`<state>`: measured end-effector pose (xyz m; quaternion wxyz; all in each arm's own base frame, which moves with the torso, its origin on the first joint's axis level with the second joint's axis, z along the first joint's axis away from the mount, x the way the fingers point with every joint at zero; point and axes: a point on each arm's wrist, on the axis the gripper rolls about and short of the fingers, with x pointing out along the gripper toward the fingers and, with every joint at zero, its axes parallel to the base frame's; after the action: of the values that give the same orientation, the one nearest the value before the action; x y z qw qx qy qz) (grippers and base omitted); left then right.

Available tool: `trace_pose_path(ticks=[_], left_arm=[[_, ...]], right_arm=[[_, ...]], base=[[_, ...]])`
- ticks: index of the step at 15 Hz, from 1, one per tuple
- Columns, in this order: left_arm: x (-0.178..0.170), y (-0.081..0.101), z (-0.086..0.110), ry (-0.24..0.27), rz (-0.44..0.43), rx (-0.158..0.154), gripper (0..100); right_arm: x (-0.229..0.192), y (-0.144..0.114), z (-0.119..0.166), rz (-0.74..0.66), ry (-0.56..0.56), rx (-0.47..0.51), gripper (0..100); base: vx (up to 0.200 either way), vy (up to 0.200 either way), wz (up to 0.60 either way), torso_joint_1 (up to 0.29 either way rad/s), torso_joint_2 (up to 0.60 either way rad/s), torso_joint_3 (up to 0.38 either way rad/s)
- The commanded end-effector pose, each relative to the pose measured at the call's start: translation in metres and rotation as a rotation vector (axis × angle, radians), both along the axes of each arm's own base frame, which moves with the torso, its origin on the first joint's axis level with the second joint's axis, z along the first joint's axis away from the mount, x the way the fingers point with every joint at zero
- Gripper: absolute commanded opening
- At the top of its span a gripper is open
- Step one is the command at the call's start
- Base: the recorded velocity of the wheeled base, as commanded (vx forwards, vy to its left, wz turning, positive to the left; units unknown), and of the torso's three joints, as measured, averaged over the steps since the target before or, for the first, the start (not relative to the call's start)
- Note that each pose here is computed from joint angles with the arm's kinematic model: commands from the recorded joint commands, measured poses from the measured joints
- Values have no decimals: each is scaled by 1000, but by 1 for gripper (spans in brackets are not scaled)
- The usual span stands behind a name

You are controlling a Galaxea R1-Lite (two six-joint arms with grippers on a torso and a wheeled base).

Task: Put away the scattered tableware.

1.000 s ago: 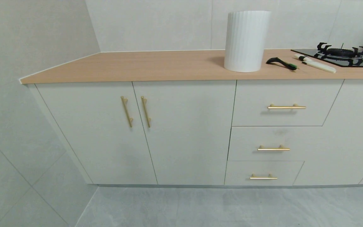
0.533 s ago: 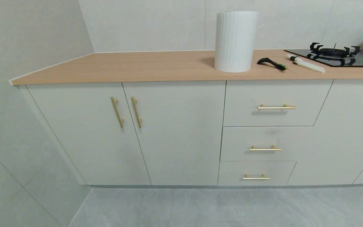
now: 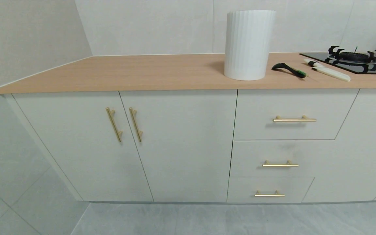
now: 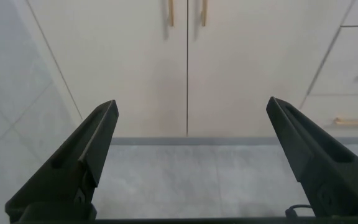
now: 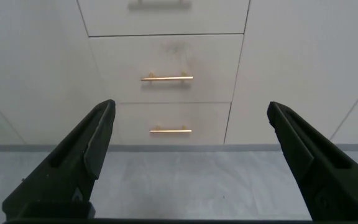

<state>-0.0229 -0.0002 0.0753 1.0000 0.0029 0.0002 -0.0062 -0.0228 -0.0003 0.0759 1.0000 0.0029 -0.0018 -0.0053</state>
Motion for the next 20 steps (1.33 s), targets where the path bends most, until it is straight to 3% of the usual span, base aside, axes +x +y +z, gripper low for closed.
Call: trace_pose_path(ticks=[1,3,11,12,13,15,18,20], left_arm=[[0,0,0,1,0,0,100],[0,0,0,1,0,-1,100],[0,0,0,1,2,-3,100],[0,0,0,1,2,-3,100],[0,0,0,1,0,-3,100],[0,0,0,0,2,-3,100],[0,0,0,1,0,-3,100],[0,0,0,1,2,-3,100]], right_arm=[[0,0,0,0,2,0,100],[0,0,0,0,1,0,100],[0,0,1,-3,-5,-9,100],[-3,0,14,13,-47,-11,100],[-5,0,48,37,-74,15,100],[17,1,77,59,78,24,100],[78,3,96,99,366,5,100],[119,5,103,102,494,5,100]], base=[[200,0,0,2,2,2],[200,0,0,5,0,2],[0,0,0,0,0,0],[0,0,0,0,0,0],[0,0,0,0,0,0],[0,0,0,0,0,0],[0,0,0,0,0,0],[0,0,0,0,0,0]])
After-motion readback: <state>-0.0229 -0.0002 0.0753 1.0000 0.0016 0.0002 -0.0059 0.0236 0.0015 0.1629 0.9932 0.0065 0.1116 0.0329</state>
